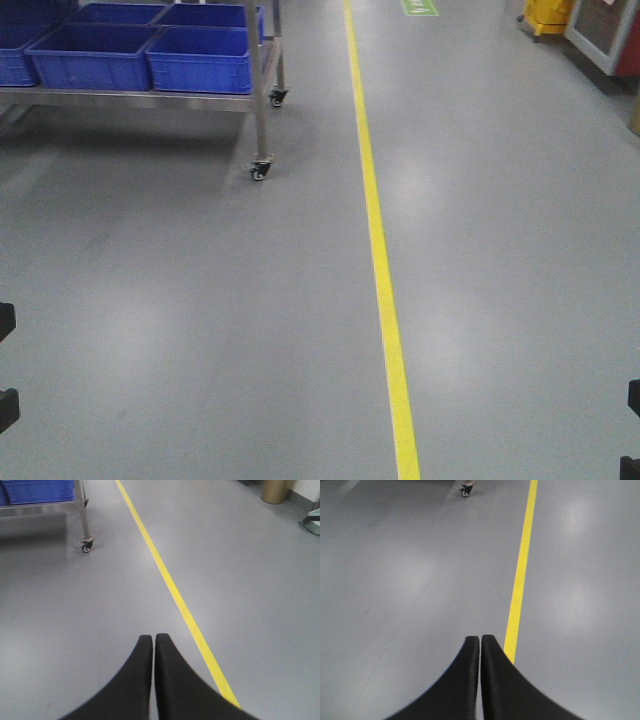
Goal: Move and align brake pads A on conveyor
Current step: 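Turn and drive up to the steel table with two pads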
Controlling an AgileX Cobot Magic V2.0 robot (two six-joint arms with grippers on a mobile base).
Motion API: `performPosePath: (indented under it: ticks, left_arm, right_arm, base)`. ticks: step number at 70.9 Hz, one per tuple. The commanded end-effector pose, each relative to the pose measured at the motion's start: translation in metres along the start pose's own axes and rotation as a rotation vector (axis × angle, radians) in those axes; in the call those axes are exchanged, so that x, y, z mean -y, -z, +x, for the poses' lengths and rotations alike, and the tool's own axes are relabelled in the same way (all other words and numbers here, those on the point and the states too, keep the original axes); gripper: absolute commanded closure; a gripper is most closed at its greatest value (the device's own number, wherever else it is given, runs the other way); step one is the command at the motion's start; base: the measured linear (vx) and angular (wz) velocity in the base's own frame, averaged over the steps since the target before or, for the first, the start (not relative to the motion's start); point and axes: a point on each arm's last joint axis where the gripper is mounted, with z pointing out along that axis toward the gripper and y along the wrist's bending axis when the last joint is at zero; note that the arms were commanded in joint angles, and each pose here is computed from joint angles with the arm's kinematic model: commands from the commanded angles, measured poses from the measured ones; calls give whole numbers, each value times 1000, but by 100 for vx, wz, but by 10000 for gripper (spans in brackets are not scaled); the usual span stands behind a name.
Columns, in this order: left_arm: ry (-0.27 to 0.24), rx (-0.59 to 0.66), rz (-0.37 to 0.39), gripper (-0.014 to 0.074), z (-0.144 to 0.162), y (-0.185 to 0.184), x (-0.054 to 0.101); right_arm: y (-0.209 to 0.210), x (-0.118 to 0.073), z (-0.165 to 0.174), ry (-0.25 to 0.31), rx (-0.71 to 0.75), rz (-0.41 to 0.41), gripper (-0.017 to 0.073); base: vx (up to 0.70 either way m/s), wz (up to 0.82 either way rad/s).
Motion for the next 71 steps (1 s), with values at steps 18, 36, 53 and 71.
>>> performPosePath:
  ticks: [18, 36, 53, 71]
  left_arm:
    - [0, 101, 14, 600, -15, 4, 2]
    - [0, 101, 14, 600, -15, 4, 2]
    - [0, 101, 14, 600, -15, 4, 2]
    - [0, 103, 14, 600, -15, 4, 2]
  right_arm:
    - [4, 0, -13, 9, 87, -2, 568]
    - [4, 0, -13, 9, 87, -2, 568]
    - [4, 0, -13, 9, 87, -2, 568]
    - [4, 0, -13, 9, 87, -2, 568]
  base:
    - [8, 42]
    - [6, 78]
    - [5, 109]
    - [8, 101]
